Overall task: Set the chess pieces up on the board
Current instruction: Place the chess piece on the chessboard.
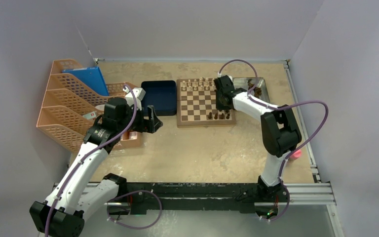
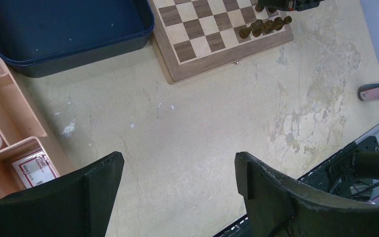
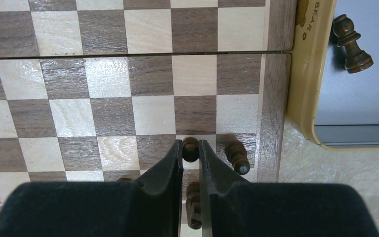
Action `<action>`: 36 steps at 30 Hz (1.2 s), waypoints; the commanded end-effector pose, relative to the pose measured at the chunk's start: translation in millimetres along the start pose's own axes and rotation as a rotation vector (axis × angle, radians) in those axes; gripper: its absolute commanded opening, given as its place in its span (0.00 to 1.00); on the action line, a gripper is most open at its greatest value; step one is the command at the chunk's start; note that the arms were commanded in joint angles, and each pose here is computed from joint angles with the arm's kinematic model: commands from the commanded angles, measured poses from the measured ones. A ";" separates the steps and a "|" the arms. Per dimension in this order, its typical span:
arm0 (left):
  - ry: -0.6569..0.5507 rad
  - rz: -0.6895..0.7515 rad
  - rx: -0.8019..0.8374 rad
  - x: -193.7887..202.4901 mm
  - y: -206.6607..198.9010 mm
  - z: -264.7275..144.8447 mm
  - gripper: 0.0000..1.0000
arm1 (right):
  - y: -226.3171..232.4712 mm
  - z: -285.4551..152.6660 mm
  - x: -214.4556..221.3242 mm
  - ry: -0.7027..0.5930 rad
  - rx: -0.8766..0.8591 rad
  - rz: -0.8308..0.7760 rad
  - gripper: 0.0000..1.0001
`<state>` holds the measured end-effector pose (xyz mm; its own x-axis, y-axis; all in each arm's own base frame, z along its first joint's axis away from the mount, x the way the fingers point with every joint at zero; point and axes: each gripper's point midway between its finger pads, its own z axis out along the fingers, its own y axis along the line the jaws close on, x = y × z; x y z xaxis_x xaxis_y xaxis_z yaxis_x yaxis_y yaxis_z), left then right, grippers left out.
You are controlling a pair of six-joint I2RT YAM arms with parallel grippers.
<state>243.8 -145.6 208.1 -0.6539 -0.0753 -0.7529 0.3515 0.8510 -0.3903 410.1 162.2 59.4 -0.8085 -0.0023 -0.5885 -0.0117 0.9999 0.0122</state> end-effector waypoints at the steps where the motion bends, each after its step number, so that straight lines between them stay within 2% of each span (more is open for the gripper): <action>1: -0.029 0.014 0.020 -5.7 -4.6 -1.2 0.83 | 2.5 -4.9 4.3 0.011 0.007 -0.027 0.16; 36: -0.031 0.015 0.020 -6.0 -4.8 -1.7 0.83 | -4.3 -12.8 4.2 0.004 0.049 -0.026 0.18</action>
<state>243.8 -145.5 208.1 -0.6538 -0.0753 -0.7529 0.3512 0.8511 -0.3901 403.4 162.8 57.5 -0.8153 -0.0247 -0.5786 -0.0146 0.9996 -0.0221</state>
